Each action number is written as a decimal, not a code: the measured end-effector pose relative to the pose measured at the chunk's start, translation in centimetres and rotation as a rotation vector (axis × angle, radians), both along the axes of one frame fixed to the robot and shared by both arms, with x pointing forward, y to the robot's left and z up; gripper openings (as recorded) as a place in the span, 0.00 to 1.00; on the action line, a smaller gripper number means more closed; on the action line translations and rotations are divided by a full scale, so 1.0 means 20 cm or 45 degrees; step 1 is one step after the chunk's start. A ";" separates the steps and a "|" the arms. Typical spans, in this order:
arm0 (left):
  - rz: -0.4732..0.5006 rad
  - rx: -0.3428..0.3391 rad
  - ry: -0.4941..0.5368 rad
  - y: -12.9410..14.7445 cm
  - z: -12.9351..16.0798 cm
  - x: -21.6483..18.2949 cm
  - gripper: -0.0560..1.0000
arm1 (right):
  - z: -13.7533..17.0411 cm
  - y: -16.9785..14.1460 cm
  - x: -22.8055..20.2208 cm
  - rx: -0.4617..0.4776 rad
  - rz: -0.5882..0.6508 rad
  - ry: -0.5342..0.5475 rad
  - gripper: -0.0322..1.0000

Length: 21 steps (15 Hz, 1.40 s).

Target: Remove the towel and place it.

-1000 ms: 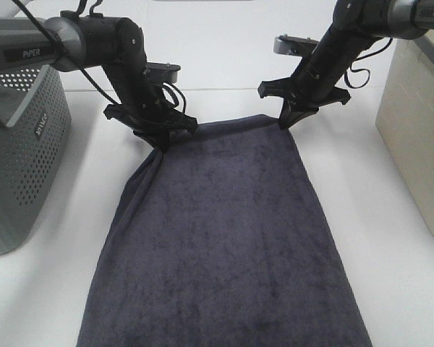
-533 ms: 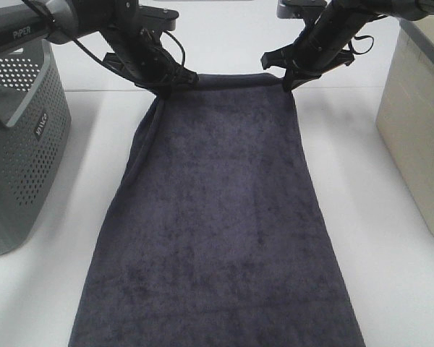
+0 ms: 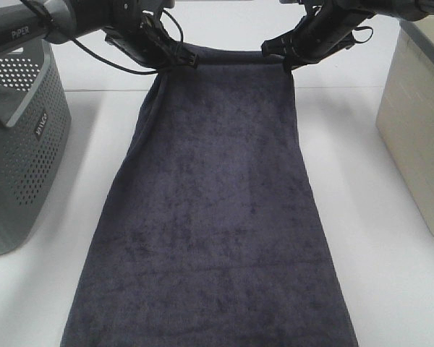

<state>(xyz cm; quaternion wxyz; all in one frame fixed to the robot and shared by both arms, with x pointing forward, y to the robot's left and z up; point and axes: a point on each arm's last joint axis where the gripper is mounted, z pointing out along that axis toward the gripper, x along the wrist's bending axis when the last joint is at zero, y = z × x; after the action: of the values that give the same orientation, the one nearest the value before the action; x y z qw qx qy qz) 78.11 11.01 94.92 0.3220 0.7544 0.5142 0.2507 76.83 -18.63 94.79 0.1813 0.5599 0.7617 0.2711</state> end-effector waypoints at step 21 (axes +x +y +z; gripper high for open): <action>-0.034 0.073 -0.140 0.01 -0.23 0.08 0.07 | -0.17 0.01 0.10 -0.012 0.001 -0.215 0.03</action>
<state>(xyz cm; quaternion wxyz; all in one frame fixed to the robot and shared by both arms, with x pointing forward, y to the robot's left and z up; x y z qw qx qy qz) 79.63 11.15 90.29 0.3315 0.7552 0.4781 0.3020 78.84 -18.52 91.35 0.2475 0.5339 0.7450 0.3140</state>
